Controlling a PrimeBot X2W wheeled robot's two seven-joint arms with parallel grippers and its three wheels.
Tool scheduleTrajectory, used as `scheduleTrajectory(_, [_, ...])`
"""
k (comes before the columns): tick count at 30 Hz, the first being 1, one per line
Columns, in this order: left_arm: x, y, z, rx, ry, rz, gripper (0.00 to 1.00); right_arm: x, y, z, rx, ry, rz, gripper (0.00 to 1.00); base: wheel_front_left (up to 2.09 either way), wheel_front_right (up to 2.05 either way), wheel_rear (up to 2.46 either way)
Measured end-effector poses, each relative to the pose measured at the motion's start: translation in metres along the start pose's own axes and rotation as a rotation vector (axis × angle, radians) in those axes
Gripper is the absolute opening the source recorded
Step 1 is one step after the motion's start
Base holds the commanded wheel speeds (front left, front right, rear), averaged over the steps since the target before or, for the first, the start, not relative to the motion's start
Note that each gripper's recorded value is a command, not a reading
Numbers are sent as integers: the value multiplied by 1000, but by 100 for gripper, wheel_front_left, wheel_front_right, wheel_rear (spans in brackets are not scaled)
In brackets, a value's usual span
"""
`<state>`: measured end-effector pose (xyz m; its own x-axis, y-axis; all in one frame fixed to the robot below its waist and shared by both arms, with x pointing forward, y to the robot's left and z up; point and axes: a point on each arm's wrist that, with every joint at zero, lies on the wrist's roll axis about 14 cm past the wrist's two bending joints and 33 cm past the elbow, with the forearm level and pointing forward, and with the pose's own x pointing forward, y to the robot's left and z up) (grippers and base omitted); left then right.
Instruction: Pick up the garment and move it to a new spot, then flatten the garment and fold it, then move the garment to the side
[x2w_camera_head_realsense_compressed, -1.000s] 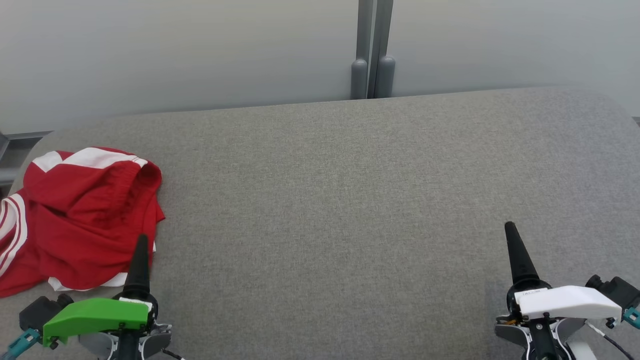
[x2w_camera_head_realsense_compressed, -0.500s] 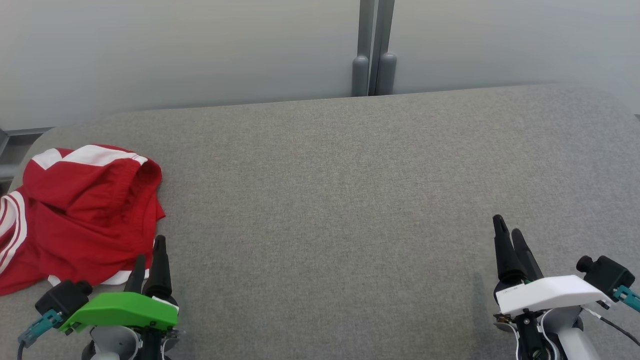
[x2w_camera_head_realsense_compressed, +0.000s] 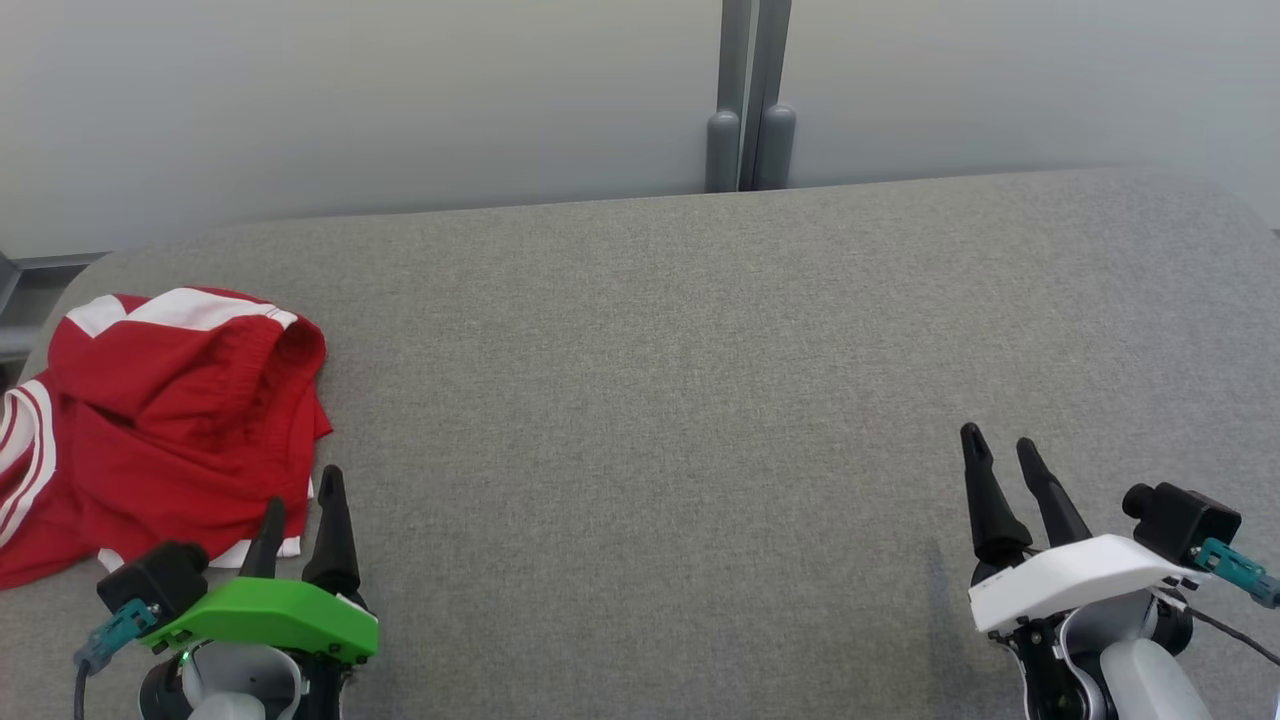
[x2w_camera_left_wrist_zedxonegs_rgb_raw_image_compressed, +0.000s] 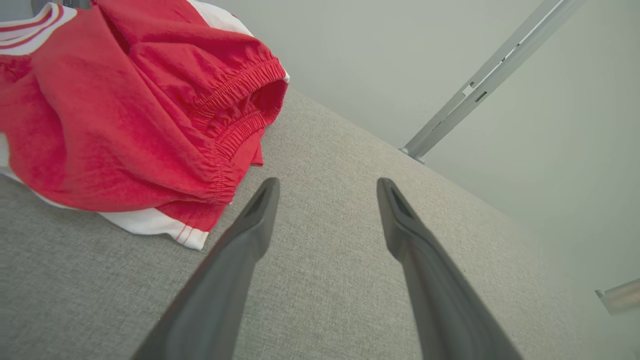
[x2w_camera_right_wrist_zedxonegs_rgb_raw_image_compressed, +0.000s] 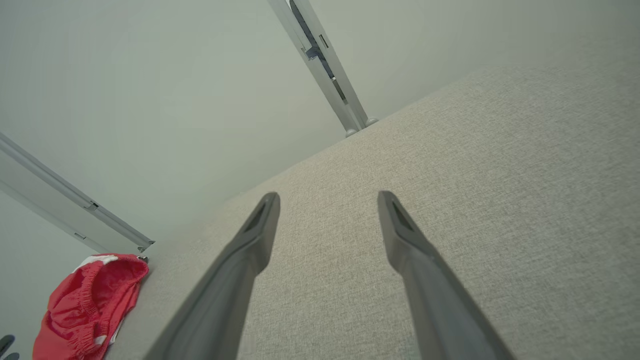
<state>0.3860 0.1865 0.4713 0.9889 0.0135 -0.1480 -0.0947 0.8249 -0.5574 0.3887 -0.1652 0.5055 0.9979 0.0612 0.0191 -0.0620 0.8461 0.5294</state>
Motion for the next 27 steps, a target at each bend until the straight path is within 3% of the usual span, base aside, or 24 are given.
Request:
scheduleTrajectory(11, [-2,3,0,164,-9,-16,100,1,1,-8,-155,45,15,100,0,0,0])
scheduleTrajectory(27, [-4,-7,-1,269,-39,-62,100,2,4,-8,-272,41,33,100,0,0,0])
